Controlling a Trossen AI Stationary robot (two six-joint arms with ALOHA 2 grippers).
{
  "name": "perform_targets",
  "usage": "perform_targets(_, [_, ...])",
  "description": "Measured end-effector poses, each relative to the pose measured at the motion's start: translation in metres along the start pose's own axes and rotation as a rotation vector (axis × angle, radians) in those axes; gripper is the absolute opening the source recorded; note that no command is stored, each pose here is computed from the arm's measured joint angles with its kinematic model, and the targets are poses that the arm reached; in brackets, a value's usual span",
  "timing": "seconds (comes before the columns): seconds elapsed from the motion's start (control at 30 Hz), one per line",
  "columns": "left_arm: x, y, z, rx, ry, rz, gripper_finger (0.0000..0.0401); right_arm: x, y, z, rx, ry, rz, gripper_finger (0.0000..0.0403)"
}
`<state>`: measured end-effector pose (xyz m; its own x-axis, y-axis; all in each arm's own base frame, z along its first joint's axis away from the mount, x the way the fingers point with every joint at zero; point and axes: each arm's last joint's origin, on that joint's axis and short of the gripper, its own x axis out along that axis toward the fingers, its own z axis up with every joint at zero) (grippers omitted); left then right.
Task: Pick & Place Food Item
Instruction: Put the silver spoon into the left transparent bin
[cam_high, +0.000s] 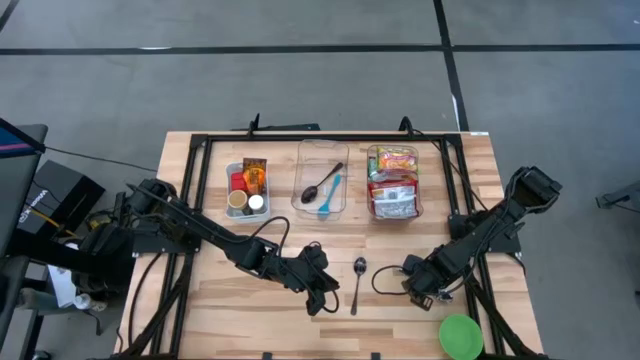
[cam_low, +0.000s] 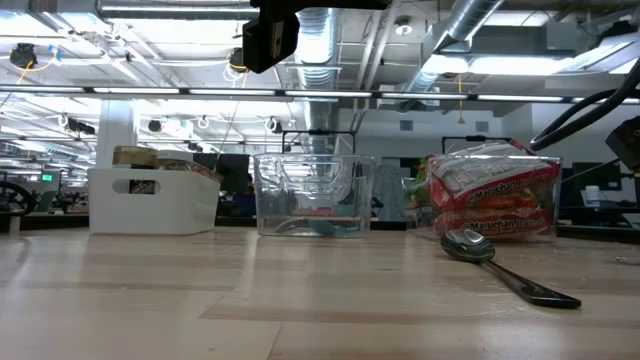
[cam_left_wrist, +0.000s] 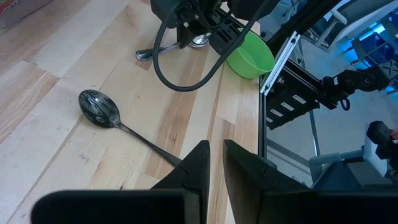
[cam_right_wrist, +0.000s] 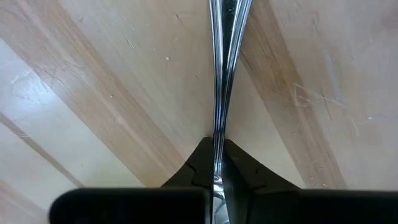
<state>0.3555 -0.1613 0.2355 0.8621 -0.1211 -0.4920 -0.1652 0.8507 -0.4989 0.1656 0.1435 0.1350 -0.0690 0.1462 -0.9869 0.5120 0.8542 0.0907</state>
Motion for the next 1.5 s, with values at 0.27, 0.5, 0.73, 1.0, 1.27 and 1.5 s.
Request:
perform_targets(0.27, [0.000,0.000,0.000,0.000,0.000,0.000,0.0040,0.000,0.000,0.000,0.000,-0.001,-0.001,0.0005])
perform_targets(0.5, [0.000,0.000,0.000,0.000,0.000,0.000,0.0040,0.000,0.000,0.000,0.000,-0.004,-0.002,0.0004])
perform_targets(0.73, [0.000,0.000,0.000,0.000,0.000,0.000,0.0040,0.000,0.000,0.000,-0.004,-0.006,-0.002,0.0003])
perform_targets(1.0, [0.000,0.000,0.000,0.000,0.000,0.000,0.0040,-0.019,0.003,-0.001,-0.005,-0.036,-0.026,0.0001])
perform_targets(1.27, [0.000,0.000,0.000,-0.002,-0.002,-0.002,0.0040,-0.078,0.003,-0.002,0.040,-0.282,-0.100,0.0001])
perform_targets(1.5, [0.000,-0.004,0.006,-0.039,-0.081,-0.017,0.0040,-0.131,0.005,-0.002,0.127,-0.587,-0.124,0.0002])
